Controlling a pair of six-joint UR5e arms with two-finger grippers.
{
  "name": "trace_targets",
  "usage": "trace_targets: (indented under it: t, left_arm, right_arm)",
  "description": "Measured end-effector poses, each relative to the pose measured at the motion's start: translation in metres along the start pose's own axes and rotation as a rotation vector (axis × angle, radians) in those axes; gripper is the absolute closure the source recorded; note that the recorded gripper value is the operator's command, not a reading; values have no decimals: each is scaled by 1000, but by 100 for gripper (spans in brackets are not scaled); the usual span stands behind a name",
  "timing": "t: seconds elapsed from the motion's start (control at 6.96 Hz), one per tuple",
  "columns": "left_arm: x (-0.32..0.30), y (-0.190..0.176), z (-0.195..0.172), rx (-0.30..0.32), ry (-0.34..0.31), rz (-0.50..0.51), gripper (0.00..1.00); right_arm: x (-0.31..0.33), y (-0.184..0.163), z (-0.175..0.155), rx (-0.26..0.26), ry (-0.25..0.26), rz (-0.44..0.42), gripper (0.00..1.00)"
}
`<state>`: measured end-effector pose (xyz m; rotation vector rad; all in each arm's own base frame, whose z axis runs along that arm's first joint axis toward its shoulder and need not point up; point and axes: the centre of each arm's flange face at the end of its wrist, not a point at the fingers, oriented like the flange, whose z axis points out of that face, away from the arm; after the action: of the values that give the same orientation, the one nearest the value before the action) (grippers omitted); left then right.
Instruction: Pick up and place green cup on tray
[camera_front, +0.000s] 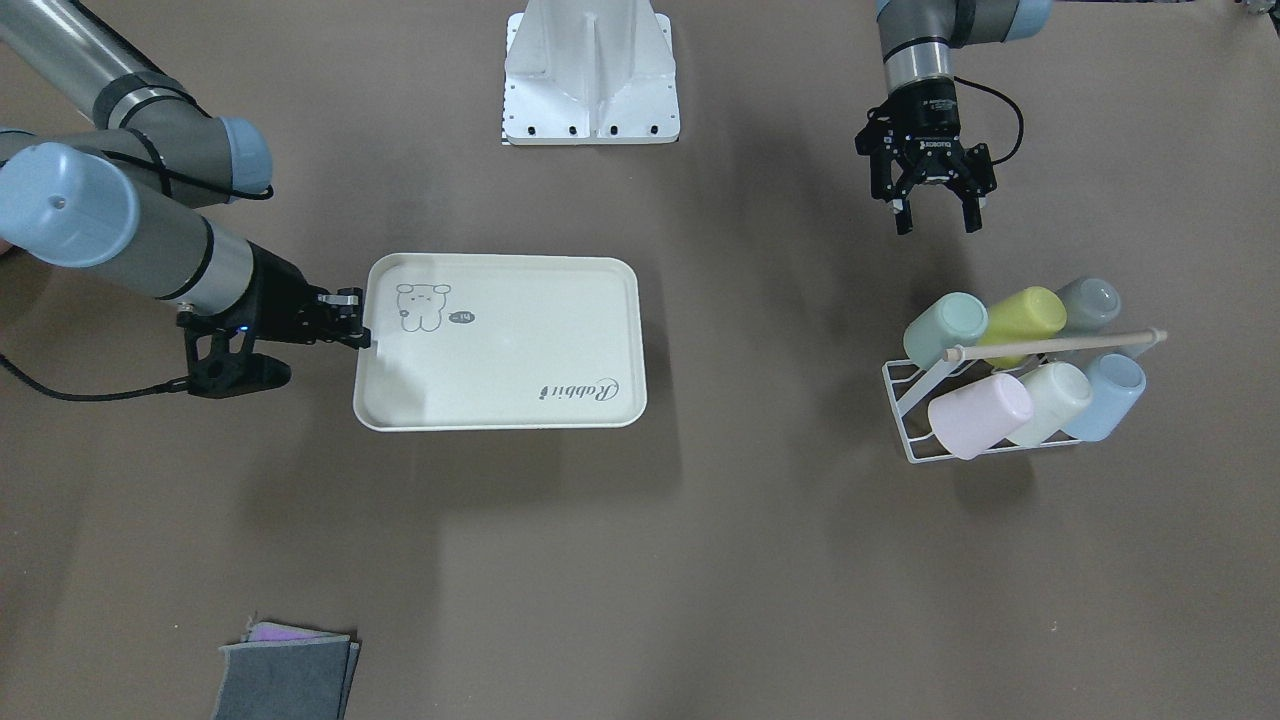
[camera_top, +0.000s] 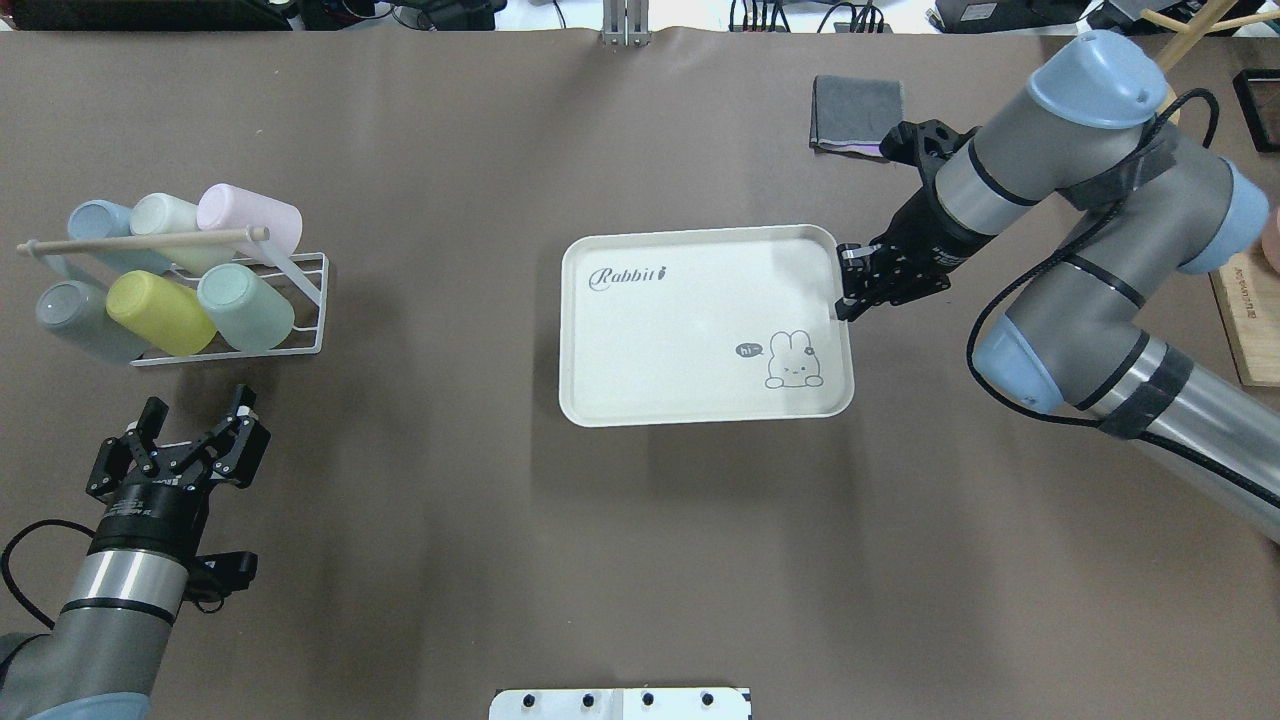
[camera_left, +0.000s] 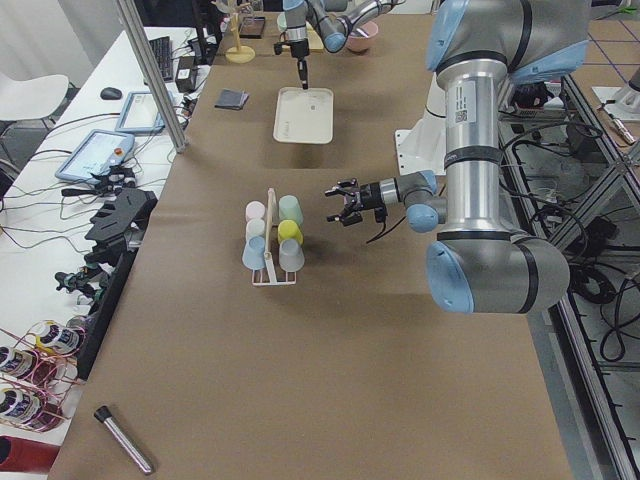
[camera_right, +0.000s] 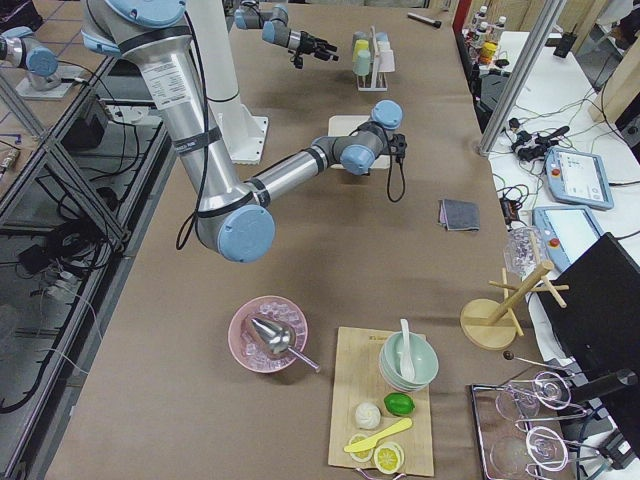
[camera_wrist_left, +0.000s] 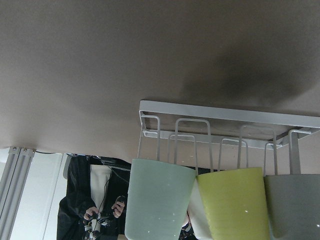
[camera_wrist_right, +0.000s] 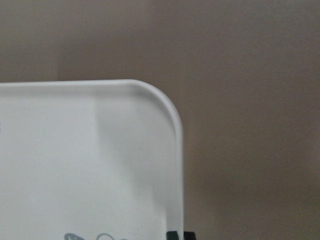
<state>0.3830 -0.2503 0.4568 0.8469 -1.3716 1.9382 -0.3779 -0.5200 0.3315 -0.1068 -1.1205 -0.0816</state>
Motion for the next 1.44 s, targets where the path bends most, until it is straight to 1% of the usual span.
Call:
trace_targets:
  t: [0.29,0.57,0.86,1.15,1.29,1.44]
  left_arm:
    - [-12,-4,20,-11,35,-2,3]
    - [-22,-3,34,3,71,12,3]
    - [-21,-2,47,-7,98,43,3]
    - [-14,-6,59,-21,118,60,3]
    - [-14,-13,64,-23,123,66,3]
    - [-19,-18,66,-24,122,62,3]
  right_arm:
    - [-46,6,23,-8,-8,-6,100]
    - [-79,-1,46,-2,3,-14,100]
    - [-95,6,68,4,10,-15,100]
    - [-92,9,93,6,15,-24,100]
    - [-87,7,100,7,19,-23,96]
    - [-83,6,102,8,22,-20,50]
